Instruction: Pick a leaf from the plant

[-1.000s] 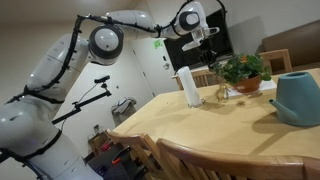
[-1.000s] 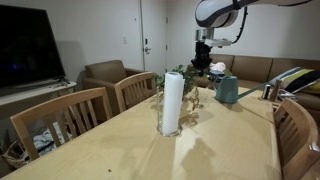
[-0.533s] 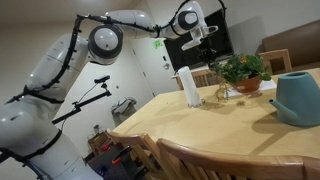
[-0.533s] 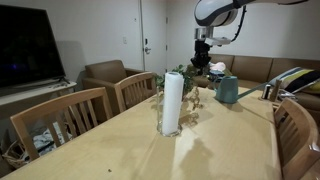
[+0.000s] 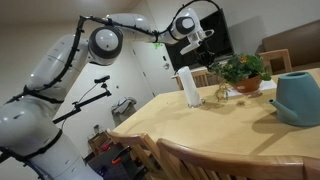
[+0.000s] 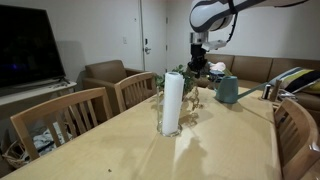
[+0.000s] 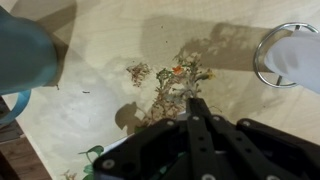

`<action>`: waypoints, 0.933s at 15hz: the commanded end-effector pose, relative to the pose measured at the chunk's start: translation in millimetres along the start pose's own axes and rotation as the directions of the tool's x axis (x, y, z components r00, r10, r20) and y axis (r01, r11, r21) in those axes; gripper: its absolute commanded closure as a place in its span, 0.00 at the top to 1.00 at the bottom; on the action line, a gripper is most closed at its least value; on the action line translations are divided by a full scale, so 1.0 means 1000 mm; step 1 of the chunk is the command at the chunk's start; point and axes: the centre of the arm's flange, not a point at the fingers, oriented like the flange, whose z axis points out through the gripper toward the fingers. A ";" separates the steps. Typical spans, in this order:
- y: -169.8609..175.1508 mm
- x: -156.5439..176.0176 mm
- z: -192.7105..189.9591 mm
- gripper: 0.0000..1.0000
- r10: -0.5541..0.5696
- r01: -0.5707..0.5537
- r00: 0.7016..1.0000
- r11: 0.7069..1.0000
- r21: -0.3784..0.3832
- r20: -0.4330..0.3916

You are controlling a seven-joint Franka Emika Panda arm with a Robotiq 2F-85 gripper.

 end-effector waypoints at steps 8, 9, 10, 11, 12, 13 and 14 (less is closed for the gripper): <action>-0.027 -0.056 0.023 0.00 -0.104 0.097 0.992 0.991 -0.086 -0.076; -0.029 -0.061 0.025 0.00 -0.114 0.106 0.990 0.990 -0.093 -0.085; -0.031 -0.065 0.027 0.00 -0.123 0.113 0.988 0.988 -0.101 -0.093; -0.034 -0.070 0.029 0.00 -0.135 0.125 0.986 0.986 -0.109 -0.097; -0.036 -0.075 0.031 0.00 -0.143 0.131 0.984 0.984 -0.117 -0.104; -0.038 -0.079 0.032 0.00 -0.150 0.137 0.983 0.983 -0.121 -0.109; -0.039 -0.083 0.032 0.00 -0.156 0.142 0.981 0.982 -0.121 -0.114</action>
